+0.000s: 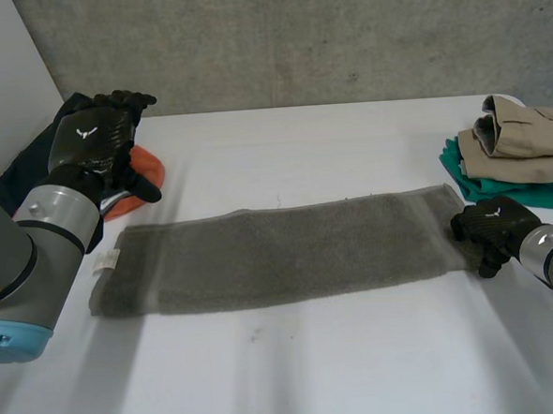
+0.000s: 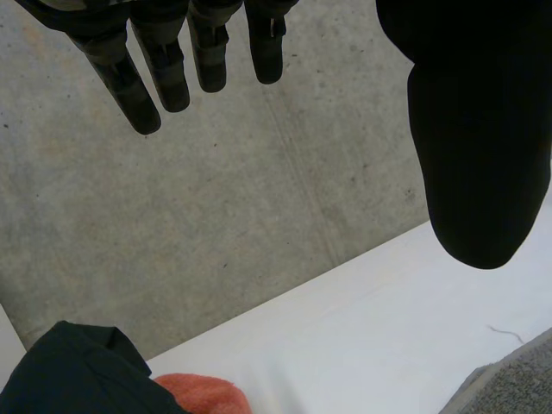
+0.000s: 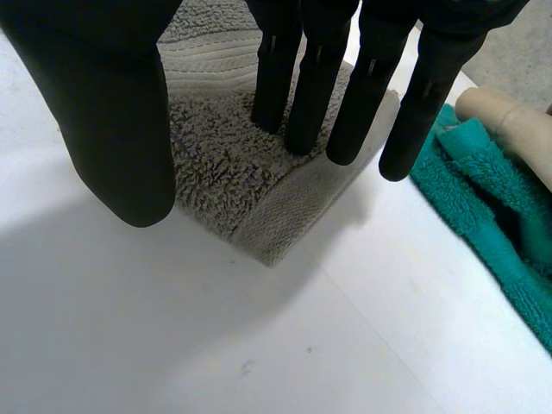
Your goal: Fold the laundry.
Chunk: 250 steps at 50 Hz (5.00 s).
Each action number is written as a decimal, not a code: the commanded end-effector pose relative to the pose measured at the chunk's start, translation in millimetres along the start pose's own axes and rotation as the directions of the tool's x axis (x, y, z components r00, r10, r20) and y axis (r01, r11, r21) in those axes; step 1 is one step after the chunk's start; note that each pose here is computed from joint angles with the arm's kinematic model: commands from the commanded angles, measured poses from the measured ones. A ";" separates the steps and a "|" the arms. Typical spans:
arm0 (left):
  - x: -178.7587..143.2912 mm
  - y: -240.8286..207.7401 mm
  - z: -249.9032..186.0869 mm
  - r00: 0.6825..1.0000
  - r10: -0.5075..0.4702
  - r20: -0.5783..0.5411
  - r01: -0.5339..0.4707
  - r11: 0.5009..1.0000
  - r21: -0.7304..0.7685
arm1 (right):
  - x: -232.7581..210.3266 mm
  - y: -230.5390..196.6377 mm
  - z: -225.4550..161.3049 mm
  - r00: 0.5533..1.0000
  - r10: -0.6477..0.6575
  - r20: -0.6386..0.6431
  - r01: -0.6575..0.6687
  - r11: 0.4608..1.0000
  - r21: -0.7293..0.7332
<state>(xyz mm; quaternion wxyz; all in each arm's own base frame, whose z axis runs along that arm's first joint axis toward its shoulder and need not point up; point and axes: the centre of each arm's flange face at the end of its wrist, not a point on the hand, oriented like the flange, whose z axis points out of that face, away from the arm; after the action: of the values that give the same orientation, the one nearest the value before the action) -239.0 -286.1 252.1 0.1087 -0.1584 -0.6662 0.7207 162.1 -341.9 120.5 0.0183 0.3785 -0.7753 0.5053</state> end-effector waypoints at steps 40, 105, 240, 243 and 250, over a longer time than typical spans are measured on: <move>-7.2 -7.9 3.6 1.000 -0.001 0.024 0.000 1.000 0.024 | 48.4 -32.9 -23.0 0.952 -0.077 -0.298 0.128 0.979 0.157; -17.4 -10.1 1.4 0.999 -0.023 0.041 0.023 1.000 0.012 | 86.3 35.4 -26.0 0.985 -0.113 -0.134 0.123 0.990 0.072; -2.4 -32.4 -15.6 1.000 -0.019 0.021 0.019 1.000 0.019 | -151.7 -160.2 -46.0 0.984 -0.006 0.179 -0.083 0.869 0.488; 25.8 -21.5 -17.9 0.999 -0.014 -0.050 0.013 1.000 -0.026 | -140.2 -140.7 -41.3 0.978 0.066 0.198 -0.140 0.909 0.392; 75.2 28.3 -14.7 0.992 0.096 -0.084 -0.112 0.973 -0.202 | -124.3 -86.8 -35.6 0.979 0.054 0.196 -0.096 0.973 0.212</move>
<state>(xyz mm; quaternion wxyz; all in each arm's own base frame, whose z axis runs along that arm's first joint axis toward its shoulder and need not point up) -265.1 -257.7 262.5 0.1209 -0.1815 -0.6820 0.6981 323.6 -259.2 187.0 -0.1504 0.3738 -0.6850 0.6070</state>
